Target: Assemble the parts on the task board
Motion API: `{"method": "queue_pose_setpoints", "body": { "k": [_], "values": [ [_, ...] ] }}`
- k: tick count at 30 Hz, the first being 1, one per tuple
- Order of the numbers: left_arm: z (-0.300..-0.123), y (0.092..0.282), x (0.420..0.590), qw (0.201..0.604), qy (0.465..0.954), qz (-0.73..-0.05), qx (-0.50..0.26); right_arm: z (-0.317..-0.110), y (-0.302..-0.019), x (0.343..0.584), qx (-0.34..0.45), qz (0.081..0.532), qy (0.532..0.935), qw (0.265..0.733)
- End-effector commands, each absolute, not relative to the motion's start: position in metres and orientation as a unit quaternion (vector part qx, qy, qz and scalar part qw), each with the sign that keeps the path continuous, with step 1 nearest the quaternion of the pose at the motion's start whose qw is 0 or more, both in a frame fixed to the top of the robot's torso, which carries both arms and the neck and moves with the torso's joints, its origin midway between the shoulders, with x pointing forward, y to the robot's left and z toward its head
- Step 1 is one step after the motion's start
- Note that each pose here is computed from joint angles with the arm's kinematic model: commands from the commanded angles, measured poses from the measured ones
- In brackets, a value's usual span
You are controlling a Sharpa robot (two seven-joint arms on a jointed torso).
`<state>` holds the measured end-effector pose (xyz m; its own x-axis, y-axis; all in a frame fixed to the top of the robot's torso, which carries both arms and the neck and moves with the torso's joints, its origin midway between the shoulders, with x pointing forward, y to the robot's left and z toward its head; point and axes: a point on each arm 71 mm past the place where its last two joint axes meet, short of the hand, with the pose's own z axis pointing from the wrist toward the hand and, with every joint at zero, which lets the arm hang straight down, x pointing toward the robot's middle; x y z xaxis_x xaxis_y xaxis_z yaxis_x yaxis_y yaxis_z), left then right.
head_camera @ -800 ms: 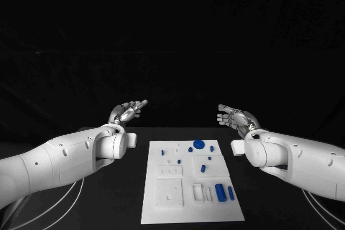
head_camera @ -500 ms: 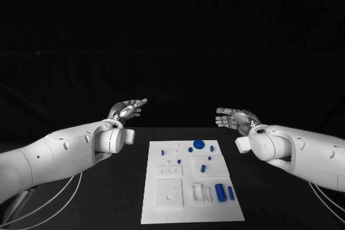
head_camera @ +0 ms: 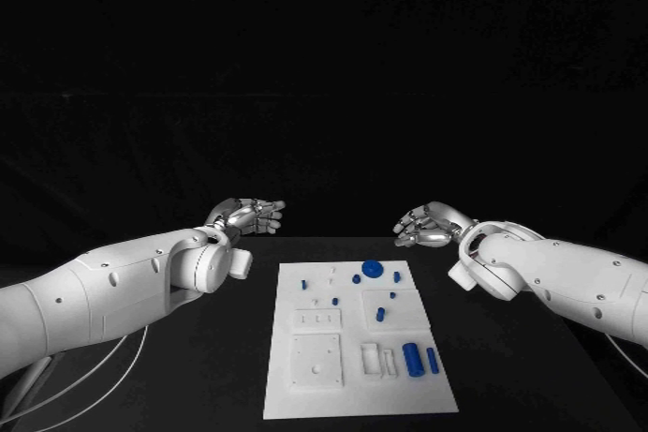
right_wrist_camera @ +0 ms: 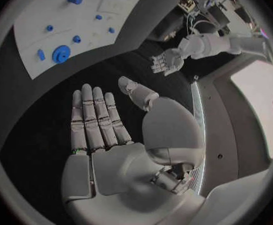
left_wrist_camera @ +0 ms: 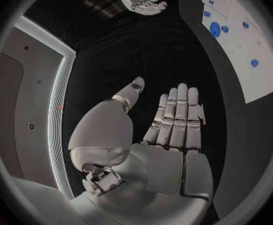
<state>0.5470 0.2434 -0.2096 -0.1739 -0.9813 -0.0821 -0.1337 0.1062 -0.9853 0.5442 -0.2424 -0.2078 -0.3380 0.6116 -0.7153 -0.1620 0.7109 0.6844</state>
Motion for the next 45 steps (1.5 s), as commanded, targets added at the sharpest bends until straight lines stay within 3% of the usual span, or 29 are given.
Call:
{"method": "queue_pose_setpoints", "body": {
  "k": [1,15,24,45],
  "values": [
    [-0.203,0.237,0.54,0.408,0.595,-0.529,-0.446,-0.206,-0.228,0.545,-0.006,0.271,0.777,0.568],
    [-0.181,0.231,0.518,0.396,0.591,-0.556,-0.43,-0.197,-0.199,0.549,-0.123,0.214,0.728,0.64],
    [-0.166,0.226,0.506,0.388,0.59,-0.572,-0.417,-0.194,-0.19,0.557,-0.151,0.172,0.704,0.672],
    [-0.163,0.218,0.501,0.377,0.595,-0.579,-0.411,-0.206,-0.17,0.556,-0.175,0.165,0.695,0.678]
  ]
}}
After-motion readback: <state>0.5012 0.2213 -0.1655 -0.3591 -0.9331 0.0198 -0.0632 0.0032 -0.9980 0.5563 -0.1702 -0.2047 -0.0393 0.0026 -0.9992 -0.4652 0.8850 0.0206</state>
